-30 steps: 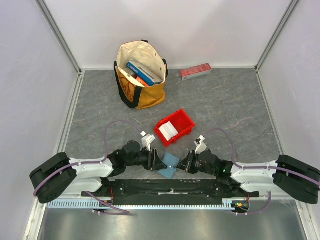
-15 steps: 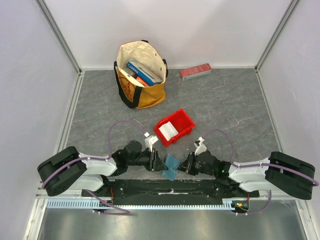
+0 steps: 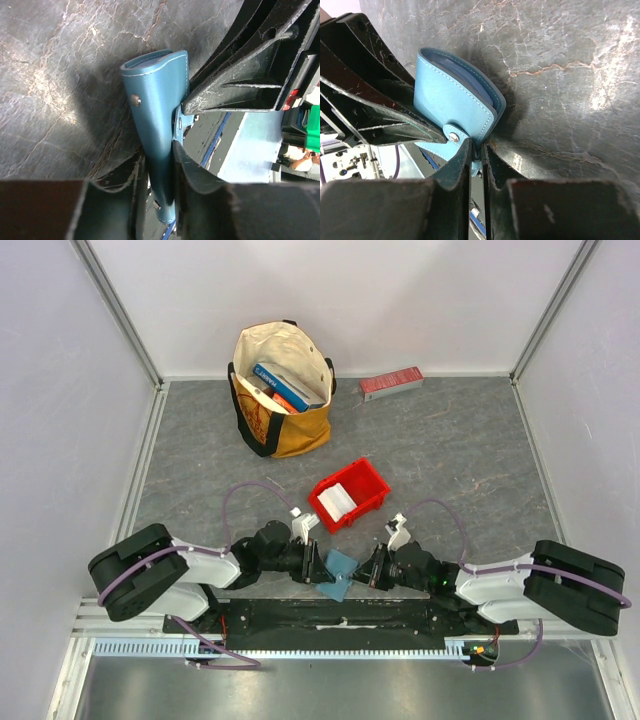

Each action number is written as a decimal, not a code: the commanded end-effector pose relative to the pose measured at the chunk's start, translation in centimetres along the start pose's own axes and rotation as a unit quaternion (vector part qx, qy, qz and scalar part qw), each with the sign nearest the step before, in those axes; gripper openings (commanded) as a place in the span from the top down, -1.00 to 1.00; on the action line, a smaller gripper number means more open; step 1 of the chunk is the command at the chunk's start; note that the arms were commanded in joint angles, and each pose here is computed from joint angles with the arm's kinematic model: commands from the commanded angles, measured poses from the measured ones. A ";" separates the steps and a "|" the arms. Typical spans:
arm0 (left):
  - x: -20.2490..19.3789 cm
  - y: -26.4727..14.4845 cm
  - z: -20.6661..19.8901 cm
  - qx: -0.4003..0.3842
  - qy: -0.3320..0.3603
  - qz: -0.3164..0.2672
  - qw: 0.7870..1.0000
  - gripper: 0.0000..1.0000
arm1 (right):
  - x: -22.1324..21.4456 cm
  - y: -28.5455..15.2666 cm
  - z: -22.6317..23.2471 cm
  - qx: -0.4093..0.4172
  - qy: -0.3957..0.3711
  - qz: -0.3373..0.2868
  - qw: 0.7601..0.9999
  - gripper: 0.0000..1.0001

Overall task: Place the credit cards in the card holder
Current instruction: Pick up the card holder from the corner of the board, then open the card holder at the center of the board.

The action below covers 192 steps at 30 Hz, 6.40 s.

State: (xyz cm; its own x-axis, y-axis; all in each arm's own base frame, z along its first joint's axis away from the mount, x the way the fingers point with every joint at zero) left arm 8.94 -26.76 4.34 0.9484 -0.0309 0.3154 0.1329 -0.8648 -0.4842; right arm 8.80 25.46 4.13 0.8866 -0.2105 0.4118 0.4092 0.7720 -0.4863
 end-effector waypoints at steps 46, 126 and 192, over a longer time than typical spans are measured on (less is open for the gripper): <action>-0.1 0.8 -0.3 0.031 0.099 0.107 0.989 0.96 | 1.0 0.7 1.2 -0.011 -0.318 0.075 0.945 0.09; 6.0 -0.3 2.8 0.163 0.006 -0.050 0.985 0.96 | -9.8 -2.1 3.8 0.179 -0.325 0.316 0.873 1.00; 3.3 -4.9 2.0 0.145 -0.080 -0.094 0.982 0.94 | 2.9 5.5 6.7 -0.260 -0.229 -0.040 0.937 0.35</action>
State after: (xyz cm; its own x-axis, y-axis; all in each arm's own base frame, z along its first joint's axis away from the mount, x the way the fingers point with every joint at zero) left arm 11.79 -21.24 5.37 0.9310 0.1983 0.3064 0.3579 -0.6606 -0.6600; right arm 11.44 35.31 8.13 0.7253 0.0931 0.6821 0.5682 0.4785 -0.6695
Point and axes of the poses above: each gripper's point midway between its finger pads, its own y axis out along the fingers, its own z axis along the line the jaws close on, x = y × z, the point moved 3 cm from there along -y, back along the fingers, and after that the axes turned 7 degrees about -y, right-handed, at the moved point
